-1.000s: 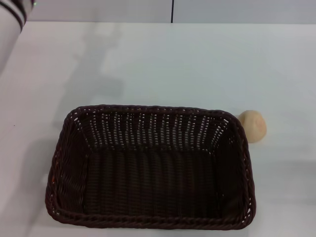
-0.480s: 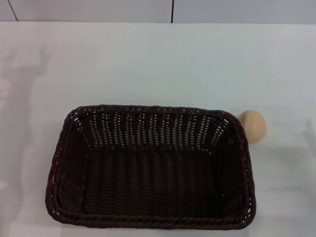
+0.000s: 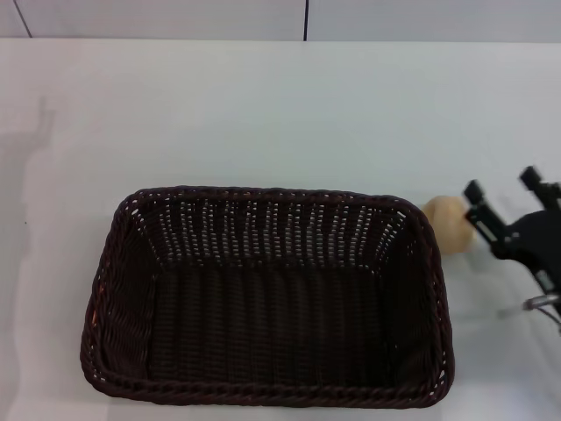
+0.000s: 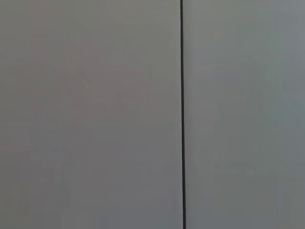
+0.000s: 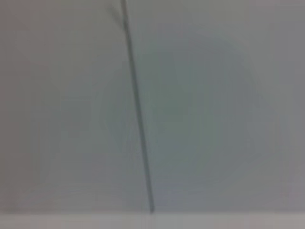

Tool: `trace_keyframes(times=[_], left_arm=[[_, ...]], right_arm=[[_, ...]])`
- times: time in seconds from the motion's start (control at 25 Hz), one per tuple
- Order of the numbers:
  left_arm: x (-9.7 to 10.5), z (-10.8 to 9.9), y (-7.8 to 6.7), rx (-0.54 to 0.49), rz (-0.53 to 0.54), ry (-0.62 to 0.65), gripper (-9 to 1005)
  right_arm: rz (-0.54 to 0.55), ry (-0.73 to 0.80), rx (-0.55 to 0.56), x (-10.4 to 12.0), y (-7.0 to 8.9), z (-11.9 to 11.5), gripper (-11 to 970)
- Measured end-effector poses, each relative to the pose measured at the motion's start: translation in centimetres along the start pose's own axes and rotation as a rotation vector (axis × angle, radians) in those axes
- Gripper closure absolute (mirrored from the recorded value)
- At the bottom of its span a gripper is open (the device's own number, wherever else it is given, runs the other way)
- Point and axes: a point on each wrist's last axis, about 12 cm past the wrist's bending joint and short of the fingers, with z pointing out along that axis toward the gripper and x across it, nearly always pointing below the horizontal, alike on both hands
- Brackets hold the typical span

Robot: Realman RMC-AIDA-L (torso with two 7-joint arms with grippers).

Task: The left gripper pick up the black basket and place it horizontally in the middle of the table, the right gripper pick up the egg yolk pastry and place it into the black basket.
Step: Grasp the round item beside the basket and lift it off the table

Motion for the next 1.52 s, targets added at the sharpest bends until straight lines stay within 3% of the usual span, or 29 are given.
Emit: trace_keyframes(times=[0.28,0.68,0.92,1.32,1.52], left_arm=[[0.2,0.4,-0.5,0.019,-0.004,0.018,216],[0.3,0.7,-0.7,0.022,-0.009,0.027,216],[0.3,0.7,-0.7,0.024,-0.009,0.028,216],[0.3,0.7,-0.7,0.027,-0.008,0.028,216],[0.3,0.7,-0.7,0.029,-0.008,0.026,215]], right_arm=[[-0.005,0.128,-0.07,1.0,1.2,2.2,244],[0.01,0.141,-0.07,1.2,1.3,2.2,285],[0.01,0.146,-0.061,1.2,1.1,2.1,515],[0.006,0.145,-0.053,1.3,1.0,1.9,701],[0.015,0.071,-0.04,0.7,0.8,1.0,788]])
